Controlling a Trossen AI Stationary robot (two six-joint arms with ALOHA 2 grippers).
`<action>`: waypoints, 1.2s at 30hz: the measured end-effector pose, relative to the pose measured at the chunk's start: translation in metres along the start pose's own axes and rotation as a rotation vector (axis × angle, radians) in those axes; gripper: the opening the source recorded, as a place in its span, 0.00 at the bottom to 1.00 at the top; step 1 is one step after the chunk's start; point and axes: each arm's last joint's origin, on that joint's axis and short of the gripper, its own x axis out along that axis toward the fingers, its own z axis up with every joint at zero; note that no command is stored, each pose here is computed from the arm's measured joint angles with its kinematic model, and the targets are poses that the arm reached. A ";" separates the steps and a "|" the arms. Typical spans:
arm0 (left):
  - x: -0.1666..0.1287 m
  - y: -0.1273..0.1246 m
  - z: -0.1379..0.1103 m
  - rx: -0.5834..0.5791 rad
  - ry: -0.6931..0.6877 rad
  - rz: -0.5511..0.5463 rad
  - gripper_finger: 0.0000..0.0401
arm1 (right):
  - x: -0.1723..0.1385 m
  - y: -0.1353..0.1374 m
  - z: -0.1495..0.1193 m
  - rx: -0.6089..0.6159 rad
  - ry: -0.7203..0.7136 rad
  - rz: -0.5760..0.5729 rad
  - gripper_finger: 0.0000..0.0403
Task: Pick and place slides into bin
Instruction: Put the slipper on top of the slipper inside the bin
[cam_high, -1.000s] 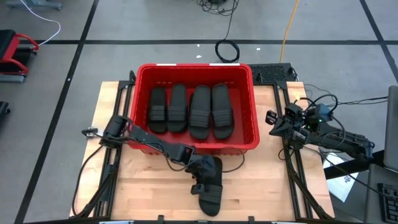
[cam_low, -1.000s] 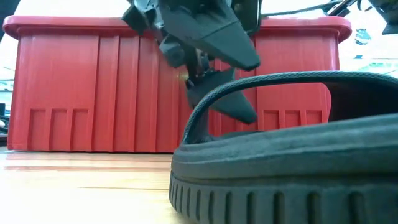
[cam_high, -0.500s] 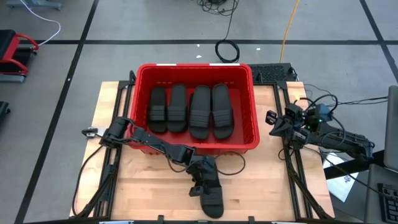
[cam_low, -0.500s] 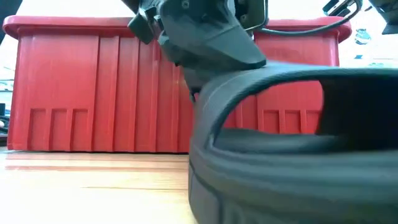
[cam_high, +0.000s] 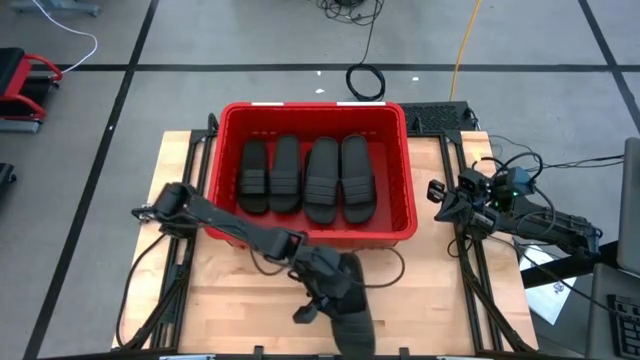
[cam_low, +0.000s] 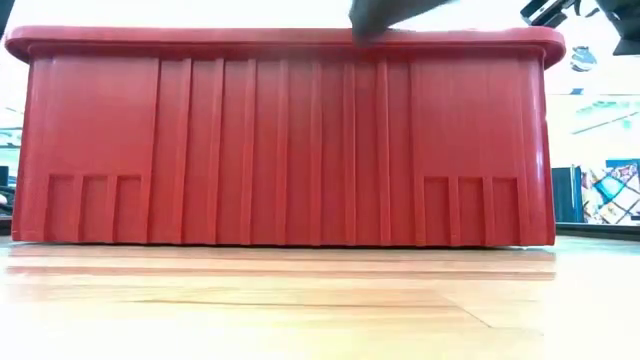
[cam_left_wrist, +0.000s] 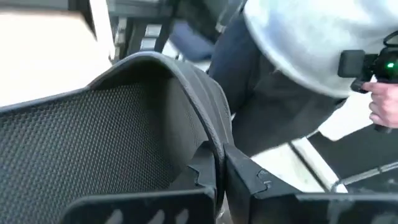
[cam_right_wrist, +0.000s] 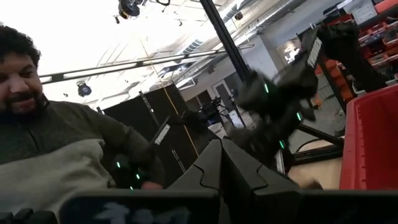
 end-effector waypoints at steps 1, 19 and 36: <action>-0.006 -0.006 0.008 0.017 -0.021 -0.005 0.01 | 0.000 0.000 0.000 0.000 0.000 0.000 0.00; -0.147 -0.111 0.088 0.144 0.134 0.731 0.00 | 0.000 0.008 0.006 -0.163 -0.050 0.050 0.00; -0.278 -0.169 0.044 0.060 0.243 0.972 0.00 | -0.001 -0.016 -0.004 -0.325 -0.070 -0.269 0.00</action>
